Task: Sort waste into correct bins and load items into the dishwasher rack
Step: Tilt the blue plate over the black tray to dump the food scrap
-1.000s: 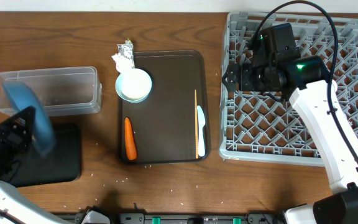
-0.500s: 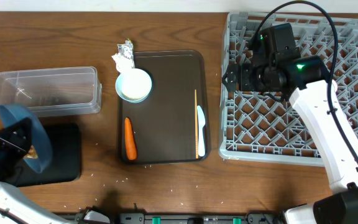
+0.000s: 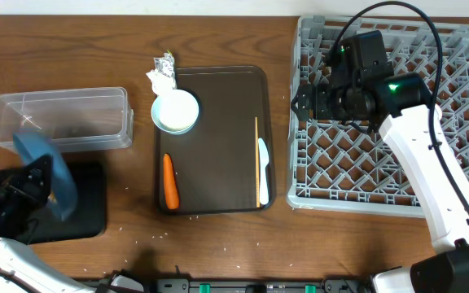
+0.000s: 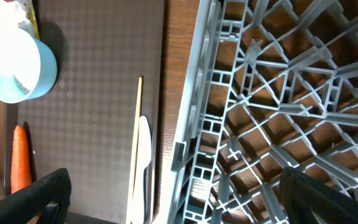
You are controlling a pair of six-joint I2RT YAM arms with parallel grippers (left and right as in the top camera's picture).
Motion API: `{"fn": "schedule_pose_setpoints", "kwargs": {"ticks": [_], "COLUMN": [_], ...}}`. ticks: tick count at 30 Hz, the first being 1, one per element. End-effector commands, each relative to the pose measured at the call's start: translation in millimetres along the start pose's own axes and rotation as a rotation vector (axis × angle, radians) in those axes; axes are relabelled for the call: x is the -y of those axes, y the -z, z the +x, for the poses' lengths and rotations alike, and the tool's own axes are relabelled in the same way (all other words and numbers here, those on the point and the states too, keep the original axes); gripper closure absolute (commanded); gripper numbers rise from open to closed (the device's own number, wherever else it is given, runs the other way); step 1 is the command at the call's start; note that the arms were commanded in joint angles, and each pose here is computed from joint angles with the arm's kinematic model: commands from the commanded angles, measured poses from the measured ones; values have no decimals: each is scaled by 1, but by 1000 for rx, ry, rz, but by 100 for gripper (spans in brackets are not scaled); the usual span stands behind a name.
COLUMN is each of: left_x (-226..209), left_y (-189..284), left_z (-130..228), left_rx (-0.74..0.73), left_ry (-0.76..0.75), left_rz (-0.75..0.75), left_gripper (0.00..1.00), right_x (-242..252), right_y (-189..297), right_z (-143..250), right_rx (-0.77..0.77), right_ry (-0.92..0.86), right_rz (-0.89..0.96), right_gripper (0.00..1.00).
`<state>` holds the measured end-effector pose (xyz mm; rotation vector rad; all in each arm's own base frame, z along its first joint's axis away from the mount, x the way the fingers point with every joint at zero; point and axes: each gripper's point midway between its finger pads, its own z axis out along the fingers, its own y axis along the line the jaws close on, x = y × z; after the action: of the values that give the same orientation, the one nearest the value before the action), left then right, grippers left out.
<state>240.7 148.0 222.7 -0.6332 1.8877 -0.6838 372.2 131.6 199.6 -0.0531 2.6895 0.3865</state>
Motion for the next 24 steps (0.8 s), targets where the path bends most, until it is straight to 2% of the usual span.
{"fn": "schedule_pose_setpoints", "kwargs": {"ticks": [1, 3, 6, 8, 11, 15, 19, 24], "left_x": [18, 49, 38, 45, 63, 63, 37, 63], "left_y": [2, 8, 5, 7, 13, 13, 5, 12], "left_z": [-3, -6, -5, -6, -8, -8, -2, 1], "left_rx": [16, 62, 46, 54, 92, 95, 43, 97], "left_ry": [-88, -203, -174, -166, -240, -262, -230, -296], "left_rz": [96, 272, 213, 258, 363, 358, 205, 362], "left_gripper": [93, 94, 94, 94, 94, 94, 94, 94], "right_x": [6, 6, 6, 6, 6, 6, 6, 6], "right_y": [1, 1, 1, 1, 1, 1, 1, 1], "right_z": [-1, -1, 0, 0, -1, 0, -1, -1], "right_rx": [3, 3, -1, -1, 2, -1, 2, 3], "right_ry": [-9, -8, -10, -9, -9, -9, -9, -8], "right_rz": [5, 5, 6, 6, 5, 6, 6, 5], "right_gripper": [1, 1, 1, 1, 1, 1, 1, 1]}}
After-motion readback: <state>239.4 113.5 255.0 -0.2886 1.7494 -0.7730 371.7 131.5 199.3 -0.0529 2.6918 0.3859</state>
